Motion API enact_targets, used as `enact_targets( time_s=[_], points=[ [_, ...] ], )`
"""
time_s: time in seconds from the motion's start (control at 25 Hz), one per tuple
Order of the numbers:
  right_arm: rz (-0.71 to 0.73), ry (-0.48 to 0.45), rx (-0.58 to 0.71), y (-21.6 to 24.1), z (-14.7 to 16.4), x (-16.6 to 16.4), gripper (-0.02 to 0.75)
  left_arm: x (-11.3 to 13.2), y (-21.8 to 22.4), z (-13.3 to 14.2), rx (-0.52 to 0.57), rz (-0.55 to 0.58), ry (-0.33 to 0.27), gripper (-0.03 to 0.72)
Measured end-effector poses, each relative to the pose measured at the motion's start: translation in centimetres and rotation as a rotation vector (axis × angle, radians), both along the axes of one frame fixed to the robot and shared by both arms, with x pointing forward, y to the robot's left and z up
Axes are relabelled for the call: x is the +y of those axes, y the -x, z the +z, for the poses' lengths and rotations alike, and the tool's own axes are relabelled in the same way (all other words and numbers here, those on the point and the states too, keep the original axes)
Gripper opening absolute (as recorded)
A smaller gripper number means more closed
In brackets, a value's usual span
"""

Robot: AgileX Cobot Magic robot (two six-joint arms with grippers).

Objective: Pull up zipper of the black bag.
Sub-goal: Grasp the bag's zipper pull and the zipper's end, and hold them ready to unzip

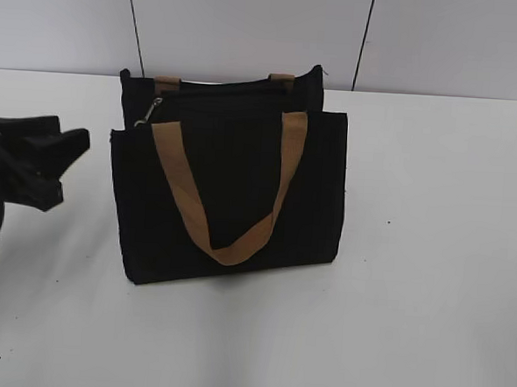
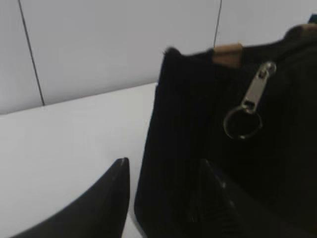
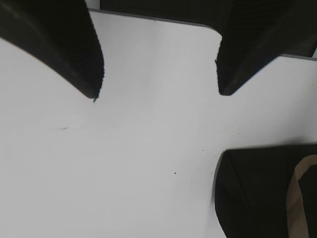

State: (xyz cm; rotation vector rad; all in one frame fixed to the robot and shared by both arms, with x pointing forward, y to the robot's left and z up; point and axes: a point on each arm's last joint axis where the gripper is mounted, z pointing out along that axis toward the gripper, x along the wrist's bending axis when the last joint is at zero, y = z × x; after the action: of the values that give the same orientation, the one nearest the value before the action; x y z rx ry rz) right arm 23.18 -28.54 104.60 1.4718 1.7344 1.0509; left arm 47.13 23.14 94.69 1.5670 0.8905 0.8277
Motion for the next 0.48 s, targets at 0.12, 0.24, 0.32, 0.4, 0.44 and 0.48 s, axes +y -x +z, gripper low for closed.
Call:
enact_targets(
  time_s=[0.12, 0.24, 0.32, 0.4, 0.44, 0.48],
  points=[
    [0.000, 0.000, 0.000, 0.0, 0.0, 0.0, 0.545, -0.4, -0.5, -2.7, 0.064, -0.034, 0.013, 0.353],
    [0.000, 0.000, 0.000, 0.0, 0.0, 0.0, 0.545, -0.8, -0.5, -4.6, 0.109, -0.077, 0.020, 0.353],
    [0.000, 0.000, 0.000, 0.0, 0.0, 0.0, 0.545, -1.3, -0.9, -5.6, 0.124, -0.121, 0.019, 0.353],
    [0.000, 0.000, 0.000, 0.0, 0.0, 0.0, 0.545, -1.6, -1.5, -6.5, 0.142, -0.142, 0.017, 0.345],
    [0.000, 0.000, 0.000, 0.0, 0.0, 0.0, 0.545, -1.7, -1.9, -6.8, 0.144, -0.147, 0.016, 0.337],
    [0.000, 0.000, 0.000, 0.0, 0.0, 0.0, 0.545, -1.8, -2.2, -7.2, 0.152, -0.151, 0.015, 0.326]
  ],
)
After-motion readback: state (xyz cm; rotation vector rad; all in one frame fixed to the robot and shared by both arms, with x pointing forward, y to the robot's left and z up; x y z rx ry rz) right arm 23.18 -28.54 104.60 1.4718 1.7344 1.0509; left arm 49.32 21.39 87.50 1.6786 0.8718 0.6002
